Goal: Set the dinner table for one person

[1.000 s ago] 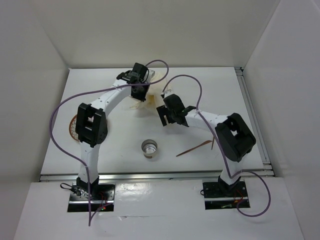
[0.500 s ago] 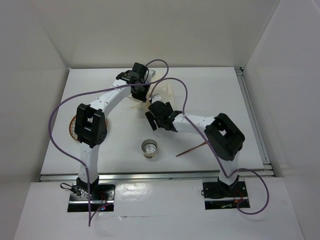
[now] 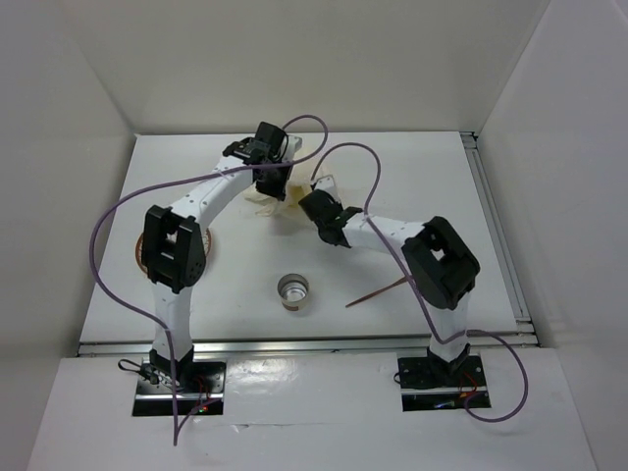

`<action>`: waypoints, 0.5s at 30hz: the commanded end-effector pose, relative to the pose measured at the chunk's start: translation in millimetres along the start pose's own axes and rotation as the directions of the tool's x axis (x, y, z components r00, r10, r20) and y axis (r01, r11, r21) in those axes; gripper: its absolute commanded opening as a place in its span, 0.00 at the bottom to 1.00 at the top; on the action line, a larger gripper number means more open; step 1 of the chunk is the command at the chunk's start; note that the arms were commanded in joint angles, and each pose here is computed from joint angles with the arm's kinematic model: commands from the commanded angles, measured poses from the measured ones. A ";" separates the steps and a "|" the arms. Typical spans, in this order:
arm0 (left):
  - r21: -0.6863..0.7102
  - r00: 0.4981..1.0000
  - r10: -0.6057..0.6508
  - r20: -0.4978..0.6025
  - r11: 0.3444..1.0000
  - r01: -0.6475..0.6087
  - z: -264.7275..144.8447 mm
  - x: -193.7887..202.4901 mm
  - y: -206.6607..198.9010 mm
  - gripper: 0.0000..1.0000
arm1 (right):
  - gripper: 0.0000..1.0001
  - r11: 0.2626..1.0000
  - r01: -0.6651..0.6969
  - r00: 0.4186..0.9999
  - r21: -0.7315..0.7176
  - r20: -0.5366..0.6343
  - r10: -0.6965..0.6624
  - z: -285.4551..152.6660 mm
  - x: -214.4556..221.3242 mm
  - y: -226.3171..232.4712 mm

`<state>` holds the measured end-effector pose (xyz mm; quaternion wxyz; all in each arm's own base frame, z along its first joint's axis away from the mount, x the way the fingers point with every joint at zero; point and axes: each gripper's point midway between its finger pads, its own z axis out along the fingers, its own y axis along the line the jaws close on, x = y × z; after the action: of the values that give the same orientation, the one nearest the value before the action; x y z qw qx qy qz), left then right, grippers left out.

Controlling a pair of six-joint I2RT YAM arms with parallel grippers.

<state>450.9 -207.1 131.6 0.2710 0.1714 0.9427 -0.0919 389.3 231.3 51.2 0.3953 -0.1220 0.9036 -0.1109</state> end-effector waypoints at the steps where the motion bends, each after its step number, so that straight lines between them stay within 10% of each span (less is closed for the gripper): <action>1: 0.005 0.995 -0.067 0.077 0.998 0.067 -28.2 -25.4 15.5 0.00 | 0.00 0.981 -0.122 0.979 -0.148 0.147 0.144 -33.1 -71.1 -31.5; 15: 0.436 0.883 -0.460 0.092 0.816 0.380 -79.2 -87.7 57.3 0.00 | 0.00 0.736 -0.359 0.843 -0.574 0.138 0.520 -79.0 -196.6 -150.8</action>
<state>527.1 -139.5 207.6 0.3059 -0.0058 0.9066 -0.2907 505.3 125.0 238.4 0.4959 0.0102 0.8513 0.1708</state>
